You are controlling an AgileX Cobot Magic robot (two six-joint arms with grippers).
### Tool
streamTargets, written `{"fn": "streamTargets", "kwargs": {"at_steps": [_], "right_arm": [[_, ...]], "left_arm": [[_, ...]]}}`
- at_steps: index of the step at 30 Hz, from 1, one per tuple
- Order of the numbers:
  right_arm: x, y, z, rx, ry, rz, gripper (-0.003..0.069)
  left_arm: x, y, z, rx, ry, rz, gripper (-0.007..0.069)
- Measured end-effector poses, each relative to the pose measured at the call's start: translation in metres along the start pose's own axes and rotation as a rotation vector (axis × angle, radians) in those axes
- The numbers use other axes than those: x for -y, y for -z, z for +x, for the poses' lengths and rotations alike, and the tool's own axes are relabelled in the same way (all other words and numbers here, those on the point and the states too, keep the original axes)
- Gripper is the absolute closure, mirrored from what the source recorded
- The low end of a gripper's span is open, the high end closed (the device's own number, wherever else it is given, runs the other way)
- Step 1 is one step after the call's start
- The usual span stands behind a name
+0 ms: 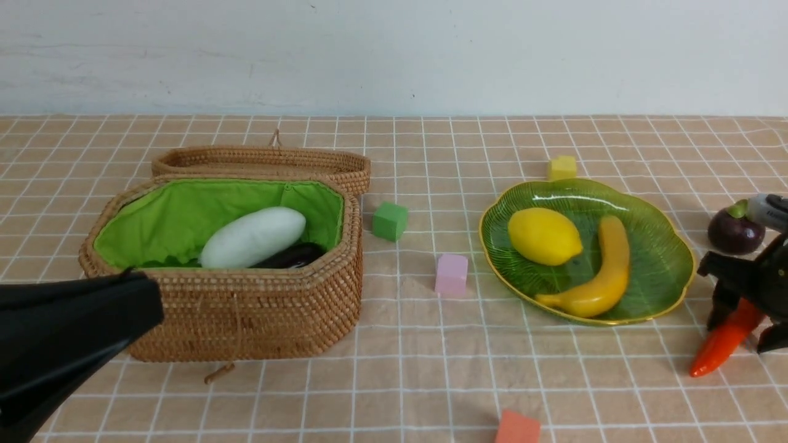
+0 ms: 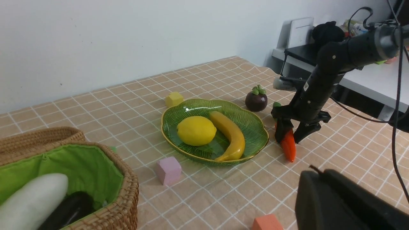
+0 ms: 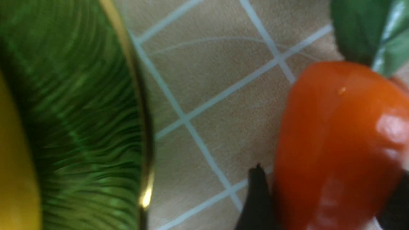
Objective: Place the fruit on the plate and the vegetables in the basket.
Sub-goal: Use the right arm to grab a carrot and put it into the left basket
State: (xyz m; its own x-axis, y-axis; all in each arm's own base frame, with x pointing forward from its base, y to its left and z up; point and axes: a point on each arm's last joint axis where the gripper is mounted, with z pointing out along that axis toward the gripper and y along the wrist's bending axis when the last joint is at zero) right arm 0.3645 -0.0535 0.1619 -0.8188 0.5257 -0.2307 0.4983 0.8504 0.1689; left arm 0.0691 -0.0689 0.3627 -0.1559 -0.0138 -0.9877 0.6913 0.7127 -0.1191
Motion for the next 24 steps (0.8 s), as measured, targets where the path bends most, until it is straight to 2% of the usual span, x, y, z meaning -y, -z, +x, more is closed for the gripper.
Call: {"fn": "streamTargets", "kwargs": {"at_steps": [2,4,7,11,12,15,16,18,19,21,23,24], "right_arm": [[0.0,0.0,0.0,-0.002,0.021,0.001,0.0241],[0.001,0.001,0.002,-0.021,0.07,0.007,0.0347],[0.001,0.011,0.006,-0.057,0.104,0.012,0.0343],[-0.015,0.064,0.017,-0.058,0.17,-0.034,0.0342],[-0.037,0.092,0.024,-0.017,0.273,-0.096,0.0342],[-0.09,0.132,0.039,0.058,0.507,-0.254,0.0342],[-0.124,0.151,0.051,0.114,0.657,-0.351,0.0342],[-0.153,0.161,0.066,0.14,0.781,-0.438,0.0342],[-0.188,0.173,0.082,0.184,0.918,-0.539,0.0342],[-0.231,0.187,0.1,0.263,1.074,-0.655,0.0342],[-0.272,0.191,0.121,0.339,1.227,-0.744,0.0342],[-0.275,0.187,0.124,0.331,1.243,-0.746,0.0342]], "left_arm": [[0.0,0.0,0.0,-0.001,0.0,0.0,0.0638],[0.0,0.0,0.0,-0.005,0.0,-0.001,0.0638],[0.0,0.0,0.001,-0.013,-0.007,-0.005,0.0638],[-0.003,0.0,0.005,-0.061,-0.037,-0.03,0.0638],[-0.005,0.0,0.008,-0.092,-0.037,-0.049,0.0638],[-0.009,0.001,0.013,-0.14,-0.012,-0.098,0.0638],[-0.012,0.002,0.014,-0.156,0.005,-0.128,0.0638],[-0.014,0.002,0.015,-0.165,0.027,-0.162,0.0638],[-0.019,0.004,0.017,-0.182,0.069,-0.213,0.0638],[-0.024,0.005,0.018,-0.192,0.104,-0.281,0.0638],[-0.029,0.007,0.019,-0.193,0.141,-0.342,0.0638],[-0.03,0.007,0.02,-0.196,0.144,-0.35,0.0638]]}}
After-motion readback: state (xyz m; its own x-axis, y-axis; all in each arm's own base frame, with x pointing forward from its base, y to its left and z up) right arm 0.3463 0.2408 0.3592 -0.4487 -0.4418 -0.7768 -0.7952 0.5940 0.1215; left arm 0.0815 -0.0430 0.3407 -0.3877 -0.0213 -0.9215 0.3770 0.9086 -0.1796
